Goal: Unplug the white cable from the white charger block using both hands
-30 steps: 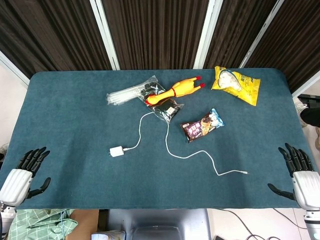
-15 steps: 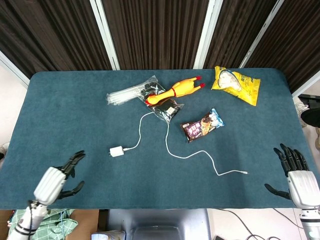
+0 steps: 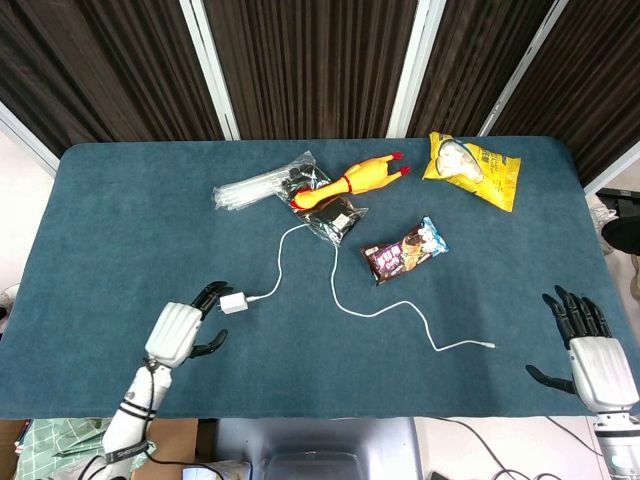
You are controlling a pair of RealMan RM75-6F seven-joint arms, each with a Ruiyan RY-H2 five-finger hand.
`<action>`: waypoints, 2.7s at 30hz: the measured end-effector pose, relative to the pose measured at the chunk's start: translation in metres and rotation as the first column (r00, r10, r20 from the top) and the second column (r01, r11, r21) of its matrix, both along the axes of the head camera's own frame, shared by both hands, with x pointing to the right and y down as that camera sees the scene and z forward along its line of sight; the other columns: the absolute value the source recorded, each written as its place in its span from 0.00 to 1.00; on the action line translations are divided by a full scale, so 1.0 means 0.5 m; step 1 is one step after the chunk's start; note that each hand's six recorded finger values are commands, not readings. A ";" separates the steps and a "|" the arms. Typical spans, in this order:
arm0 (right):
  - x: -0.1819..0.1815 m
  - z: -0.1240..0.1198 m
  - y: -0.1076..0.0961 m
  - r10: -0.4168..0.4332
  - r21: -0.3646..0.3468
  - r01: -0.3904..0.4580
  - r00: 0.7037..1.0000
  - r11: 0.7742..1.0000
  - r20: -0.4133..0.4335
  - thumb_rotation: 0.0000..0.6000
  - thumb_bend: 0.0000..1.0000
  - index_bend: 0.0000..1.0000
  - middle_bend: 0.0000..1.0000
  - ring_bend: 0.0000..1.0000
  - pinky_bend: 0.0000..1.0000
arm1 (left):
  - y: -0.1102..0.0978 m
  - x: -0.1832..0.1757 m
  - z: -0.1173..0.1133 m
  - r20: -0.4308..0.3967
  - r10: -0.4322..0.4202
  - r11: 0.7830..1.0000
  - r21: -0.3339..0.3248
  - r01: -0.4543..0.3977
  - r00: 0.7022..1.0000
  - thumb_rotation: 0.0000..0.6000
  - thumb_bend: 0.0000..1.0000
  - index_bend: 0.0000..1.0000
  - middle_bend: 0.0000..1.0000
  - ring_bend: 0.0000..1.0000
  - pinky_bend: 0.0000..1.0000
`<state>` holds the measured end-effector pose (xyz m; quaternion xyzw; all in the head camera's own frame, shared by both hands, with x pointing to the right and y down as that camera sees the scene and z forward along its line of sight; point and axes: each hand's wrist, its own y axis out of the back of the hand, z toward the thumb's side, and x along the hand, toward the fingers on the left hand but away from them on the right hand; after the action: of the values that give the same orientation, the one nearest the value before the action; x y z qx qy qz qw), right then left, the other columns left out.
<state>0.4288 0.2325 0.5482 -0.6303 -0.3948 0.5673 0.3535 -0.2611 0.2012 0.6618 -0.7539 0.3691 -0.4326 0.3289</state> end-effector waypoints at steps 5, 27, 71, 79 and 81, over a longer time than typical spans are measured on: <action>0.000 -0.001 0.000 0.002 0.000 -0.002 1.000 1.000 0.003 1.00 0.19 0.00 0.00 0.00 0.00 | 0.001 0.022 0.042 0.111 0.019 1.000 -0.012 -0.018 0.994 1.00 0.35 0.19 0.15 0.96 1.00; 0.015 -0.008 -0.004 0.024 0.006 -0.024 1.000 1.000 0.003 1.00 0.19 0.00 0.00 0.00 0.00 | -0.018 0.055 0.148 0.278 0.003 1.000 -0.027 0.005 0.961 1.00 0.34 0.27 0.28 1.00 1.00; 0.004 -0.008 -0.007 0.008 0.030 -0.008 1.000 1.000 0.012 1.00 0.19 0.00 0.00 0.00 0.00 | -0.034 0.053 0.144 0.150 -0.091 0.994 -0.052 0.100 0.984 1.00 0.64 0.72 0.84 1.00 1.00; -0.071 0.000 -0.037 -0.091 0.074 0.078 0.977 0.994 0.191 1.00 0.20 0.29 0.00 0.00 0.00 | -0.006 0.086 0.060 0.012 -0.026 0.999 -0.044 0.027 1.000 1.00 0.66 0.72 0.85 1.00 1.00; -0.102 0.006 -0.058 -0.124 0.070 0.111 0.963 0.991 0.237 1.00 0.22 0.35 0.00 0.00 0.00 | 0.002 0.097 0.031 -0.022 -0.008 1.000 -0.024 0.007 1.000 1.00 0.66 0.72 0.85 1.00 1.00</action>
<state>0.3778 0.2037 0.5510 -0.7068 -0.4124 0.4534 0.3534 -0.2125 0.2023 0.6773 -0.7612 0.3705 -0.4297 0.3142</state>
